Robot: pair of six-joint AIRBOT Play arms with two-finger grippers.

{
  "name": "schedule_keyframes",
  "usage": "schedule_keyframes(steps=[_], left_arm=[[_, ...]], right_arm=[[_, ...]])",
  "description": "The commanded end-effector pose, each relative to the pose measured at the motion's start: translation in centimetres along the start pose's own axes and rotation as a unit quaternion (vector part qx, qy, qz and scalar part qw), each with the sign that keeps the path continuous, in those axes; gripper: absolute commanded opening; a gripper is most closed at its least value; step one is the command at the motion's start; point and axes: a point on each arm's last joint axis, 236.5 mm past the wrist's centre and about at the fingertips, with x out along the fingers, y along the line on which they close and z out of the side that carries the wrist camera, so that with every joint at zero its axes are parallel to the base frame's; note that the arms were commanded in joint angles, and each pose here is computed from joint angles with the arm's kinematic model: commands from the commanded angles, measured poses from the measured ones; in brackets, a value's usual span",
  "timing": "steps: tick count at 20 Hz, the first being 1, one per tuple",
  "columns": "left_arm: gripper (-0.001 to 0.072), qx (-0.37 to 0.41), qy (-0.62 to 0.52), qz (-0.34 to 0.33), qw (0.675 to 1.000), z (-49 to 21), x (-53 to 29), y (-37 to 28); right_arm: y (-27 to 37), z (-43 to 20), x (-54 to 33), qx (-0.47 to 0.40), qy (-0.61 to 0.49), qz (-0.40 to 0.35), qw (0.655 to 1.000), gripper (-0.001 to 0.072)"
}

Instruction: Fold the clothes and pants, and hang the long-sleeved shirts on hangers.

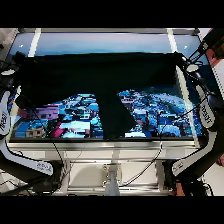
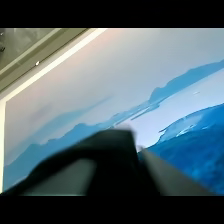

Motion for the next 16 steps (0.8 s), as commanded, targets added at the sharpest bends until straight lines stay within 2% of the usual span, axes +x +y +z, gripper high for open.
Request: schedule_keyframes(steps=[1, 12, 14, 16], left_arm=[[0.0695, 0.026, -0.003, -0.003, 1.000, -0.2, 0.3, -0.5], [0.0699, 0.021, 0.059, -0.054, 0.997, 0.9, -1.2, -0.7], [0.0699, 0.069, 0.064, -0.068, 0.993, 3.4, -2.9, -0.6], [0.0698, 0.158, 0.067, -0.063, 0.983, 6.6, -5.5, 0.6]], right_arm=[[0.4, -0.5, 0.0, -0.003, 0.008, 0.005, 1.000, 0.0701], [1.7, 1.5, -2.3, -0.008, 0.028, 0.036, 0.999, 0.0692], [1.3, 1.7, -3.1, -0.018, 0.047, 0.044, 0.998, 0.0691], [0.4, 2.0, -4.2, -0.030, 0.069, 0.048, 0.996, 0.0691]])
